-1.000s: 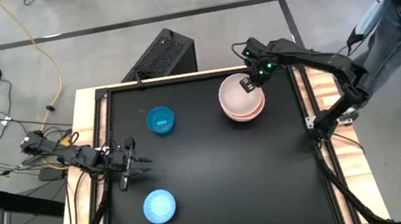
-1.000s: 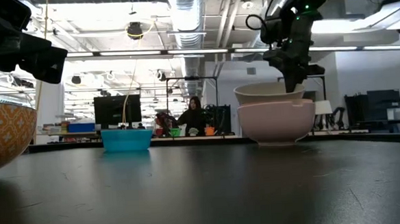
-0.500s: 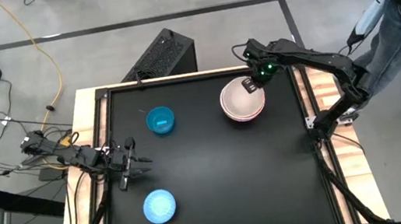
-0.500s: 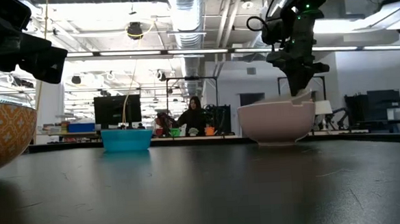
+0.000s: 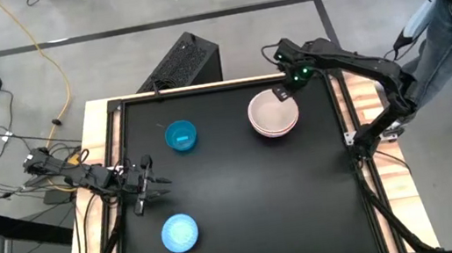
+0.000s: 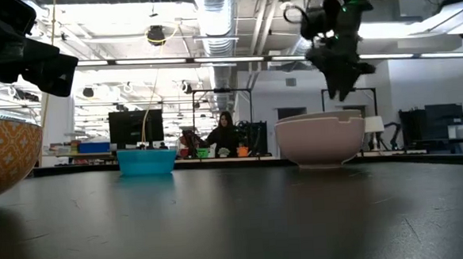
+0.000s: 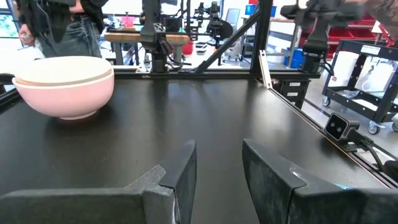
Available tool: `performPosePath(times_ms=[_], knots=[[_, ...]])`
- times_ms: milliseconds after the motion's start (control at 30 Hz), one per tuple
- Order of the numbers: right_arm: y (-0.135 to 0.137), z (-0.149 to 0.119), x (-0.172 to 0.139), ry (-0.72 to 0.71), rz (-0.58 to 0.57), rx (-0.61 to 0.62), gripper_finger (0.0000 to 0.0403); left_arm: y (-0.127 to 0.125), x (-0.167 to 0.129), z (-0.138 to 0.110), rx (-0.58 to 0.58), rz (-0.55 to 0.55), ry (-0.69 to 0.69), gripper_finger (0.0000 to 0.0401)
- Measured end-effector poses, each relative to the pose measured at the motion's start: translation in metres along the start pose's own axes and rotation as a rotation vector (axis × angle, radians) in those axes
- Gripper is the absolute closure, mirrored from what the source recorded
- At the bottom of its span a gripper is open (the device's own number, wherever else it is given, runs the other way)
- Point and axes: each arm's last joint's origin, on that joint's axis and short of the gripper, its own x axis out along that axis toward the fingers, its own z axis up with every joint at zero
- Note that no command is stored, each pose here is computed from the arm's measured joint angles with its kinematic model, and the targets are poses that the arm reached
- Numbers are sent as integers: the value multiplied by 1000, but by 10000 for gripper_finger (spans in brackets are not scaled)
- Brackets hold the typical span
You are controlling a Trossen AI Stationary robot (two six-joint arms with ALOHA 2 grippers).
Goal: Nest bowls inside each other
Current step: Stack the orange patterned bowl into the white bowl
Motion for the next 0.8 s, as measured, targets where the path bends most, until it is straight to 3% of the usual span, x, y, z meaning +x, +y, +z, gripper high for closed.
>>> performPosePath(times_ms=[400,533,800], knots=[[115,-10,-19,-359,313,-331,245,0,0,0,0,0,0,283],[156,-17,-8,-484,398,-499,246,0,0,0,0,0,0,283],[240,-28,53,-602,501,-760,246,0,0,0,0,-2,0,283]])
